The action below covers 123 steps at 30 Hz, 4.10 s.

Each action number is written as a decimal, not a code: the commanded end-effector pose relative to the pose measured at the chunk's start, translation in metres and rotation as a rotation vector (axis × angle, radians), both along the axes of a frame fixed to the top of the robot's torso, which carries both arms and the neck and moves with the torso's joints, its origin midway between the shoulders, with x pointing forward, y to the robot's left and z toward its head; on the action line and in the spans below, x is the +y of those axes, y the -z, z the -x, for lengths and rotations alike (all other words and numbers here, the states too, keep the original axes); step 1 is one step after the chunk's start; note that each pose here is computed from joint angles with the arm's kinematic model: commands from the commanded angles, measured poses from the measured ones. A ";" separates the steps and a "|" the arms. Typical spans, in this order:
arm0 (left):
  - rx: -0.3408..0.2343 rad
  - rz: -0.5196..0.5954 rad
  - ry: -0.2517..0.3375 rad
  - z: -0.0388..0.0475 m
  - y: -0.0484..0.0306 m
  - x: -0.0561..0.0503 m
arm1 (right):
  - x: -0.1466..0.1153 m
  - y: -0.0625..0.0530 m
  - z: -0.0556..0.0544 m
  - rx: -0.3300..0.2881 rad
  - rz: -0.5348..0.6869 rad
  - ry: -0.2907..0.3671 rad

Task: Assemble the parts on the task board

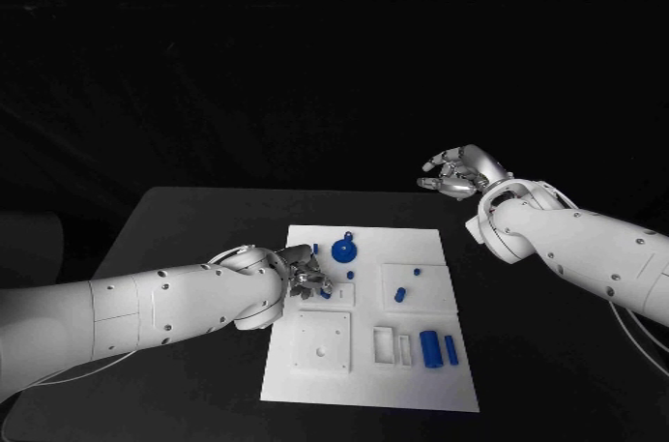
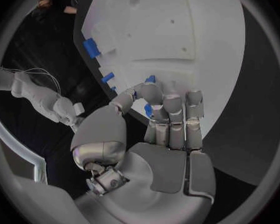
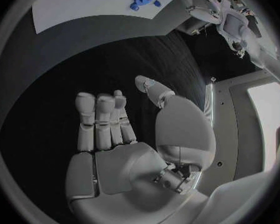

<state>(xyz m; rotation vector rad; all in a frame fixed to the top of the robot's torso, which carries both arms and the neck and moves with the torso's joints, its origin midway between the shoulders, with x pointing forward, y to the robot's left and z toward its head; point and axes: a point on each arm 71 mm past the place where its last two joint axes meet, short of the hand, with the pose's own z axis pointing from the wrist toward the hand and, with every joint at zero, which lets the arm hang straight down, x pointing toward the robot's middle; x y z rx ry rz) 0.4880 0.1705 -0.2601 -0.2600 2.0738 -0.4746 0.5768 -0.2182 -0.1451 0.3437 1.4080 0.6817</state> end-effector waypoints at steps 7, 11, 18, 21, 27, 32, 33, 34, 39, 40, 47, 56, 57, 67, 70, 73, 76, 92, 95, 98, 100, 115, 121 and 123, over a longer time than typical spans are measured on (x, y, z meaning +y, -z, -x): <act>-0.022 0.037 -0.001 0.0049 -0.0016 -0.004 | 0.001 0.000 0.000 0.003 0.008 -0.010; -0.037 0.046 -0.009 0.0046 -0.0027 -0.003 | -0.001 0.000 0.000 0.003 0.008 -0.008; -0.055 0.050 -0.021 0.0034 -0.0035 -0.001 | -0.001 0.000 0.000 0.004 0.008 -0.008; -0.057 0.046 -0.024 0.0037 -0.0032 -0.001 | 0.000 0.000 0.000 0.005 0.008 -0.008; -0.053 0.043 -0.023 0.0035 -0.0017 -0.001 | -0.001 0.000 0.000 0.008 0.009 -0.007; -0.054 0.044 -0.023 0.0035 -0.0013 -0.001 | 0.000 0.001 0.000 0.009 0.009 -0.007; -0.053 0.044 -0.021 0.0035 -0.0012 -0.001 | 0.000 0.001 0.000 0.010 0.009 -0.008; -0.053 0.044 -0.021 0.0035 -0.0011 -0.001 | 0.000 0.001 0.000 0.010 0.009 -0.008; -0.053 0.044 -0.022 0.0030 0.0002 -0.001 | 0.001 0.001 0.000 0.010 0.009 -0.009; -0.055 0.042 -0.025 0.0028 0.0004 -0.001 | 0.001 0.001 0.000 0.011 0.009 -0.010; -0.051 0.037 -0.026 0.0031 0.0040 0.000 | 0.000 0.001 0.000 0.012 0.010 -0.009; -0.042 0.032 -0.020 0.0034 0.0054 0.000 | 0.001 0.001 0.000 0.014 0.010 -0.008; -0.043 0.033 -0.021 0.0034 0.0053 0.000 | 0.001 0.001 0.000 0.014 0.010 -0.009; -0.033 0.026 -0.010 0.0039 0.0063 -0.001 | 0.001 0.001 -0.001 0.017 0.010 -0.009; -0.031 0.015 0.005 0.0046 0.0065 -0.003 | 0.001 0.001 -0.001 0.019 0.011 -0.010; -0.031 0.005 0.015 0.0050 0.0067 -0.003 | 0.002 0.001 -0.001 0.019 0.011 -0.011; -0.029 0.002 0.014 0.0049 0.0070 -0.003 | 0.002 0.001 -0.001 0.019 0.011 -0.010; -0.024 -0.005 0.011 0.0048 0.0075 -0.002 | 0.002 0.001 -0.001 0.021 0.011 -0.011; -0.024 -0.006 0.011 0.0045 0.0076 -0.002 | 0.002 0.002 -0.001 0.022 0.011 -0.011; -0.023 -0.005 0.012 0.0042 0.0078 -0.004 | 0.002 0.002 -0.001 0.023 0.012 -0.011; -0.019 -0.002 0.013 0.0040 0.0079 -0.004 | 0.003 0.002 -0.001 0.024 0.012 -0.012; 0.011 -0.011 0.043 0.0051 0.0100 -0.012 | 0.003 0.002 -0.001 0.025 0.013 -0.013; 0.011 -0.010 0.044 0.0051 0.0099 -0.012 | 0.003 0.002 -0.001 0.026 0.013 -0.014; 0.010 -0.009 0.043 0.0050 0.0099 -0.013 | 0.003 0.002 -0.001 0.026 0.013 -0.015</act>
